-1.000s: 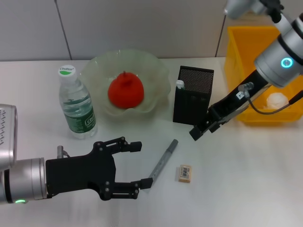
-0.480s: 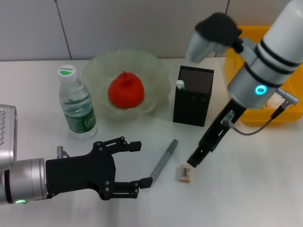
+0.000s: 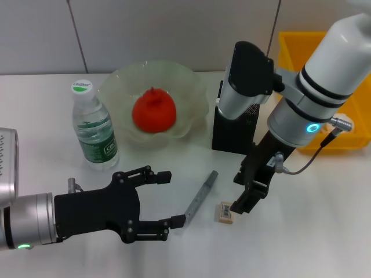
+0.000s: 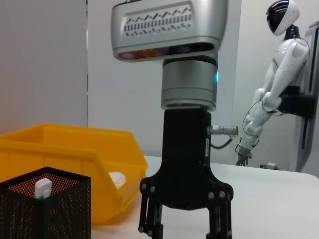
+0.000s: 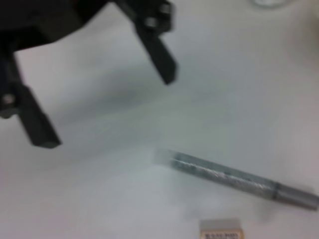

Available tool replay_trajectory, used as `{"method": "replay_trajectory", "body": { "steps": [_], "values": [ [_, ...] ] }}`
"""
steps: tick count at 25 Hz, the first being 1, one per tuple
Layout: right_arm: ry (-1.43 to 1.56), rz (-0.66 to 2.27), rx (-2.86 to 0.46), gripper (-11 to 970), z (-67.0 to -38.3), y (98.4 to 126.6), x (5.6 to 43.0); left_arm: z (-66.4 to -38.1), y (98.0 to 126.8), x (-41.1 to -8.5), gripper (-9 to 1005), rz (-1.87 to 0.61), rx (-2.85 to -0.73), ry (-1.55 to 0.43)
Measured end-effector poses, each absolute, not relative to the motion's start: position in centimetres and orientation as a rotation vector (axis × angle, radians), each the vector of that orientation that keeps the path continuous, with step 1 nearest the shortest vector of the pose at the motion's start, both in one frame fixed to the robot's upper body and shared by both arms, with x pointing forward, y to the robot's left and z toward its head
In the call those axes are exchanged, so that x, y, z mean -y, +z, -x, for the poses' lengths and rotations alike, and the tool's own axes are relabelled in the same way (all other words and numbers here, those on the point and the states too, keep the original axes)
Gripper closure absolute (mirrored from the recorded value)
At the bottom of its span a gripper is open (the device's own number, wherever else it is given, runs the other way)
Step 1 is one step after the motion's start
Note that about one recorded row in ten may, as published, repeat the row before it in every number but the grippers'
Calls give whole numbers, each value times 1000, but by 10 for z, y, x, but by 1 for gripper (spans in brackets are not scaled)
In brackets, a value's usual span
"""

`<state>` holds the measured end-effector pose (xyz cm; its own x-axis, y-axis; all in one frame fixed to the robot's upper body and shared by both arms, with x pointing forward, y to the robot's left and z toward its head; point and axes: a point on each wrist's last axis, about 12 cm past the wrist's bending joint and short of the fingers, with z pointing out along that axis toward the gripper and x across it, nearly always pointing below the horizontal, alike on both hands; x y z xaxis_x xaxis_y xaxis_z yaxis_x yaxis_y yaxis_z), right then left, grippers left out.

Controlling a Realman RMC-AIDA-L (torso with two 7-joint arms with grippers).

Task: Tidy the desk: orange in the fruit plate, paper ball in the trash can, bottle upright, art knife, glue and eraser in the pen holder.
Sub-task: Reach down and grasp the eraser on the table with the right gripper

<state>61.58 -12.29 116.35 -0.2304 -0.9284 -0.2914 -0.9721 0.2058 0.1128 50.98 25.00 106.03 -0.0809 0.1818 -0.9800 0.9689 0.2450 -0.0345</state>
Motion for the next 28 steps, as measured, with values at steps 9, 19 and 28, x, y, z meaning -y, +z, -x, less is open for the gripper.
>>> {"method": "replay_trajectory", "body": {
  "steps": [9,19,28],
  "values": [
    [388,2005,-2173,287,-609,1148,112,-510,1060,-251,127,-1124,-1505,-973],
    [333,2025,-2116,288,-605,1129,103,-509,1058,-252,127,-1118,-1512,-966],
    [348,1988,-2133,288,-605,1124,103,-510,1059,-251,127,-1113,-1510,-969]
  ]
}}
